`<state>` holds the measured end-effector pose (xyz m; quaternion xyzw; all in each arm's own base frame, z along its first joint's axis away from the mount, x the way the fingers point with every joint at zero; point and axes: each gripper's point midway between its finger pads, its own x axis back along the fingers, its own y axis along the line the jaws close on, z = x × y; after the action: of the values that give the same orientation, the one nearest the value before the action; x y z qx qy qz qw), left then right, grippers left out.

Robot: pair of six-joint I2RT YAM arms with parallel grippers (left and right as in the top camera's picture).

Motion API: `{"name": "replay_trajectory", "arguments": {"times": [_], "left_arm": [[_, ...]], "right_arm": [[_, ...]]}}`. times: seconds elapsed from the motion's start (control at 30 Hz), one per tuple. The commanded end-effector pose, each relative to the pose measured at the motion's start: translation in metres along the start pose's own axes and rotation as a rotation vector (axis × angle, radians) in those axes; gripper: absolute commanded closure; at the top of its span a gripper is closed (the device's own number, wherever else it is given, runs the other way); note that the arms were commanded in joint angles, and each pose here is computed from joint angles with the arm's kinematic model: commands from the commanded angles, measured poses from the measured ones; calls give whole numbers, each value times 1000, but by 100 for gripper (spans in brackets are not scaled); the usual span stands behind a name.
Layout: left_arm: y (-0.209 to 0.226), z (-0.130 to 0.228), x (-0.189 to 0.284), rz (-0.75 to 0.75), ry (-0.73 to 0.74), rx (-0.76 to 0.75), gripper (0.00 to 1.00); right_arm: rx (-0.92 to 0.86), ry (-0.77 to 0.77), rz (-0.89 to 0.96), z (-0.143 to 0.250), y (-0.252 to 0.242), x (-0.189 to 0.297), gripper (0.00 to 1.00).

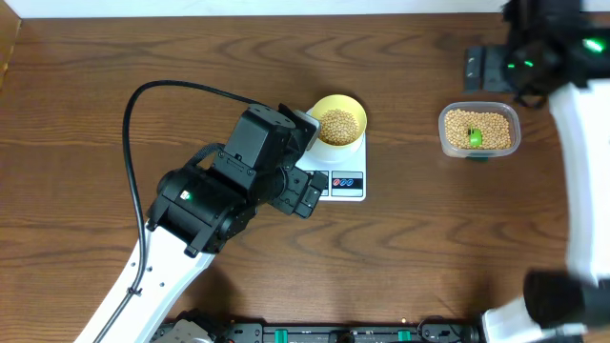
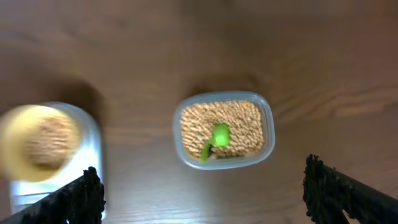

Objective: Scoop item into bowl and weigh 50g on scale

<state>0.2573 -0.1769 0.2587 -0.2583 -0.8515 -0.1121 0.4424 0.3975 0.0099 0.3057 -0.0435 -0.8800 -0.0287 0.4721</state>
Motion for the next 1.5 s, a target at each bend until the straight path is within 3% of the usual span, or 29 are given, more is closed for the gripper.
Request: {"name": "replay_trajectory", "arguments": {"times": [0.0,0.2,0.53,0.7,0.87,1.13,1.47], "left_arm": [[3,-6,6,-13,-20,-5,2],[3,-6,6,-13,-20,-5,2],[3,-6,6,-13,-20,-5,2],[3,-6,6,-13,-20,-5,2],[3,-6,6,-13,-20,-4,2],[3,-6,6,-13,-20,-5,2],[3,-6,6,-13,-20,-5,2]], "right_arm": [[-27,-134,-75,1,12,68,1],[6,-234,-79,34,8,138,1],[22,-376,-88,122,-15,185,1],[-52,-513,-133,155,-23,170,1],[-98,-643,-107,189,-36,121,1],[-232,-782,87,221,-78,73,1],[-413,-786,235,231,-104,41,1]]}}
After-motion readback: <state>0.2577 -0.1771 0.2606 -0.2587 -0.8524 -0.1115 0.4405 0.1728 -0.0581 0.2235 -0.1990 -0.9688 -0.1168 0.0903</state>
